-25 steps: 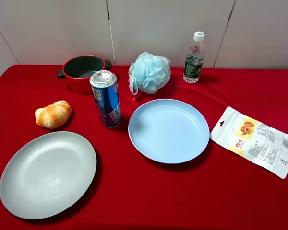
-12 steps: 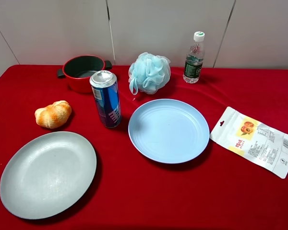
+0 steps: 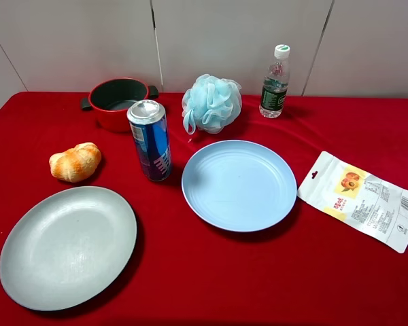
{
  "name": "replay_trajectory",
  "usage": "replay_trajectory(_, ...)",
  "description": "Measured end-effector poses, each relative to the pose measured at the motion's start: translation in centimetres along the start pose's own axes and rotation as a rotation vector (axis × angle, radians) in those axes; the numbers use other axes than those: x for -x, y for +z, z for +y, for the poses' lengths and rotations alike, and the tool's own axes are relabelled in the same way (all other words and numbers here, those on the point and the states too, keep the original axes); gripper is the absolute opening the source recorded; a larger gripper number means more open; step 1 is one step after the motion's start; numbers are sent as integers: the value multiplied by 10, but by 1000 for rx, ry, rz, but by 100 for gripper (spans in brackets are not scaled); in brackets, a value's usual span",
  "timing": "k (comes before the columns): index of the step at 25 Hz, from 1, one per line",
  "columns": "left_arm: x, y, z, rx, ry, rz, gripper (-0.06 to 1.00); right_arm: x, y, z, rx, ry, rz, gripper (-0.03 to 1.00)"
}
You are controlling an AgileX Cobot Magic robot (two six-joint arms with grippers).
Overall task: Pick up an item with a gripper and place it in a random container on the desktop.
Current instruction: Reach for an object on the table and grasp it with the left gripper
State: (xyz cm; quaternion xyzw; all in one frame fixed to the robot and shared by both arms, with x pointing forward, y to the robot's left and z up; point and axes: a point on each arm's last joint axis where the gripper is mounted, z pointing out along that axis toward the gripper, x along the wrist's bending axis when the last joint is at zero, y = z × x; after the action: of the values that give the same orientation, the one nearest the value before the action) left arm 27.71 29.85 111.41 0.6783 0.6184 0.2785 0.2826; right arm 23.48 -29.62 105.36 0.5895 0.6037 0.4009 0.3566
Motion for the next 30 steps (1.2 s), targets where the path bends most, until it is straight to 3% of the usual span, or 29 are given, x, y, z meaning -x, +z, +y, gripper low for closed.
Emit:
replay_trajectory(9, -1, 20, 65, -177, 63, -55, 100, 0, 0, 0, 0, 0, 0, 69)
replay_trajectory(17, -2, 45, 113, -250, 104, -81, 100, 0, 0, 0, 0, 0, 0, 69)
replay_trajectory(30, 42, 125, 164, -419, 264, -206, 100, 0, 0, 0, 0, 0, 0, 69)
